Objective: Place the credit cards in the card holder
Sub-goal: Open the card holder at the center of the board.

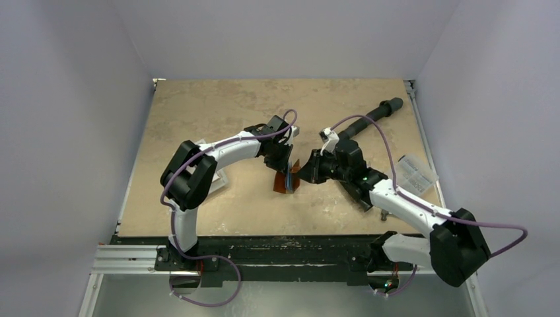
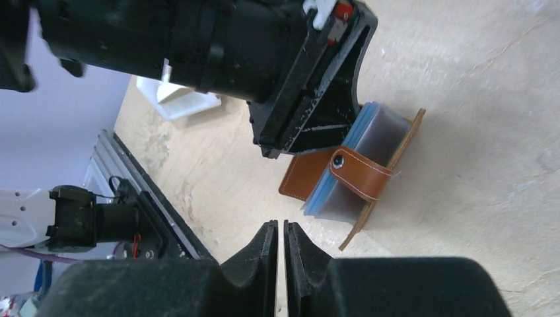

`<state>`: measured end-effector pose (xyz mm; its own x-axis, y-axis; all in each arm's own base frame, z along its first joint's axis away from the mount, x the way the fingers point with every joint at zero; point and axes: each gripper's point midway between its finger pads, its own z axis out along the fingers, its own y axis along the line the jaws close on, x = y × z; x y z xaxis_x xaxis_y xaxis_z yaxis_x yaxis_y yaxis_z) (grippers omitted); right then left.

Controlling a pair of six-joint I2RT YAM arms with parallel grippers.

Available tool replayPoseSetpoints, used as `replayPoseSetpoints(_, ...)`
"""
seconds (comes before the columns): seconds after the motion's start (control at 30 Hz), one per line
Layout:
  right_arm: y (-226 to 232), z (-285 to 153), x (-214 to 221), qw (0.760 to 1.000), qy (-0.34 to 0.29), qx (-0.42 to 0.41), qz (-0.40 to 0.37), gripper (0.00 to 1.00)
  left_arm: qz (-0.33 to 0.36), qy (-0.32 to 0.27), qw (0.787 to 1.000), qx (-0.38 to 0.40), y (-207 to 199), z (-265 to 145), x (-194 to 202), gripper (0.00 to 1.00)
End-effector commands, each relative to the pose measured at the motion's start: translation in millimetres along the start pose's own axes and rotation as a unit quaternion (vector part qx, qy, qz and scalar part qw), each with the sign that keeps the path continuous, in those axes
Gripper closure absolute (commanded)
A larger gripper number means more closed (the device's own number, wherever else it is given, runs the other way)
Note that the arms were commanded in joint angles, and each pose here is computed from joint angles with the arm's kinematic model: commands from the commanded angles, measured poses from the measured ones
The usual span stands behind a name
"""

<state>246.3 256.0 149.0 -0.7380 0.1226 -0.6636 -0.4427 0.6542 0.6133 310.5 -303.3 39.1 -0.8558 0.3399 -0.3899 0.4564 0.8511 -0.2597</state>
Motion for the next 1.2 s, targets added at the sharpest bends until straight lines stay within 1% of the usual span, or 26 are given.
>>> replayPoseSetpoints(0.0, 23, 15, -3, 0.999, 0.008, -0.042, -0.005, 0.87, 0.009, -0.036, 0.999, 0.023, -14, -19, -19, 0.84)
replayPoseSetpoints(0.1, 20, 25, 1, 0.999, 0.018, -0.034, -0.006, 0.91, 0.008, -0.035, 0.999, 0.023, -14, -18, -19, 0.84)
replayPoseSetpoints(0.2, 19, 31, 2, 0.999, 0.020, -0.035, -0.005, 0.98, 0.008, -0.034, 0.999, 0.023, -14, -18, -19, 0.85)
replayPoseSetpoints(0.27, 22, 34, 5, 0.999, 0.026, -0.040, -0.006, 1.00, 0.008, -0.035, 0.999, 0.024, -14, -18, -19, 0.85)
replayPoseSetpoints(0.5, 28, 45, 12, 0.998, 0.033, -0.044, -0.008, 1.00, 0.008, -0.036, 0.999, 0.027, -15, -19, -20, 0.86)
replayPoseSetpoints(0.7, 18, 59, 16, 0.999, 0.040, -0.030, -0.006, 1.00, 0.009, -0.037, 0.999, 0.028, -16, -20, -20, 0.87)
replayPoseSetpoints(1.17, -2, 66, 28, 0.999, 0.050, 0.001, -0.005, 1.00, 0.009, -0.041, 0.999, 0.033, -18, -24, -22, 0.88)
